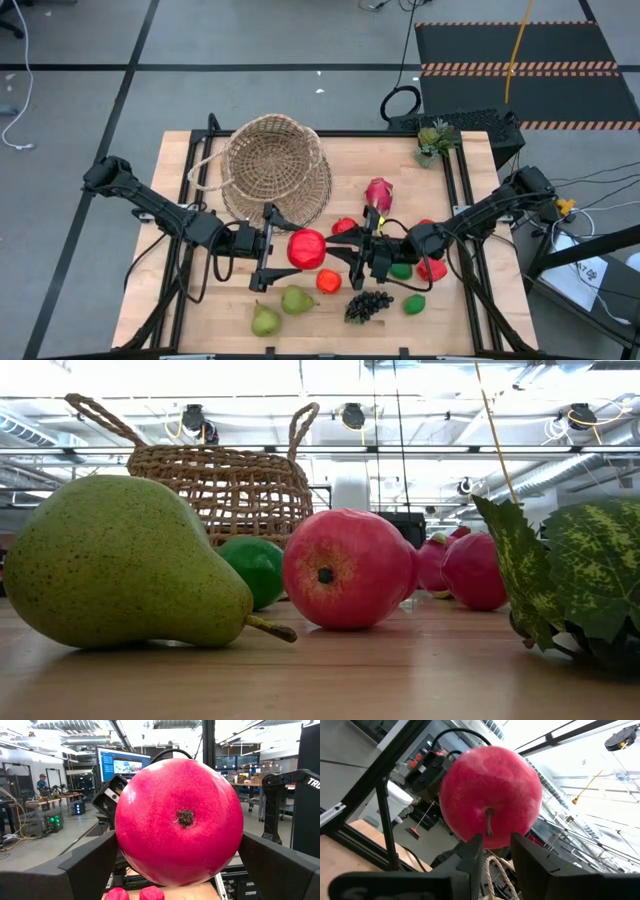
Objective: Build produce basket
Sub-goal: Put the apple into the basket
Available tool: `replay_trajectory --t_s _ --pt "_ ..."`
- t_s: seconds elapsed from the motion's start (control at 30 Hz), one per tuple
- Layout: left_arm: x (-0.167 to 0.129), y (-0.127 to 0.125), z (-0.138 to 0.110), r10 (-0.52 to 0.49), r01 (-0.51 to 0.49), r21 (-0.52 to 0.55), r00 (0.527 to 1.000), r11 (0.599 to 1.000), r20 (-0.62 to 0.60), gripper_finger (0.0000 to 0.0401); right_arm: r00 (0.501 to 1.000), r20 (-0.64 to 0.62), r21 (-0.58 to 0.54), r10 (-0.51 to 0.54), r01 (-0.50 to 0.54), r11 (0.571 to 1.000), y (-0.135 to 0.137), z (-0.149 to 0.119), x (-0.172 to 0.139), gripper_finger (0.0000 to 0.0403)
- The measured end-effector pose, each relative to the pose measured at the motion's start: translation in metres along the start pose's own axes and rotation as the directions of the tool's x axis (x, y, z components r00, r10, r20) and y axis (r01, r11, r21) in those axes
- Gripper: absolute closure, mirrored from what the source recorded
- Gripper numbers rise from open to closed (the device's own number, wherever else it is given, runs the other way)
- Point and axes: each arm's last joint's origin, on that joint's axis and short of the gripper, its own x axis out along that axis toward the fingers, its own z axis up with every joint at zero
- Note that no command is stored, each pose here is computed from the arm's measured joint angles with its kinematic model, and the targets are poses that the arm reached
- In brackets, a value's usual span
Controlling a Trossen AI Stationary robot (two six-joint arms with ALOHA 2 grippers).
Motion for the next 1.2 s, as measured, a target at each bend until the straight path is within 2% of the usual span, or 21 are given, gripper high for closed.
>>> replay_trajectory --t_s 0.2,0.73,1.2 --pt "0.0 0.0 0.0 0.0 0.0 0.0 1.0 1.0 0.0 0.0004 0.999 0.041 -0.001 0.034 -0.034 0.999 0.0001 0.0004 0.0005 0.031" --pt "0.0 0.0004 -0.0007 0.004 -0.004 0.004 1.0 1.0 -0.007 0.0004 0.999 0.031 0.044 0.02 -0.021 0.999 -0.0036 -0.0035 0.0028 0.0312" --pt "0.0001 0.0004 -0.0008 0.003 -0.003 0.004 1.0 1.0 -0.008 0.0004 0.999 0.025 0.065 0.024 -0.025 0.998 -0.0031 -0.0041 0.0028 0.039"
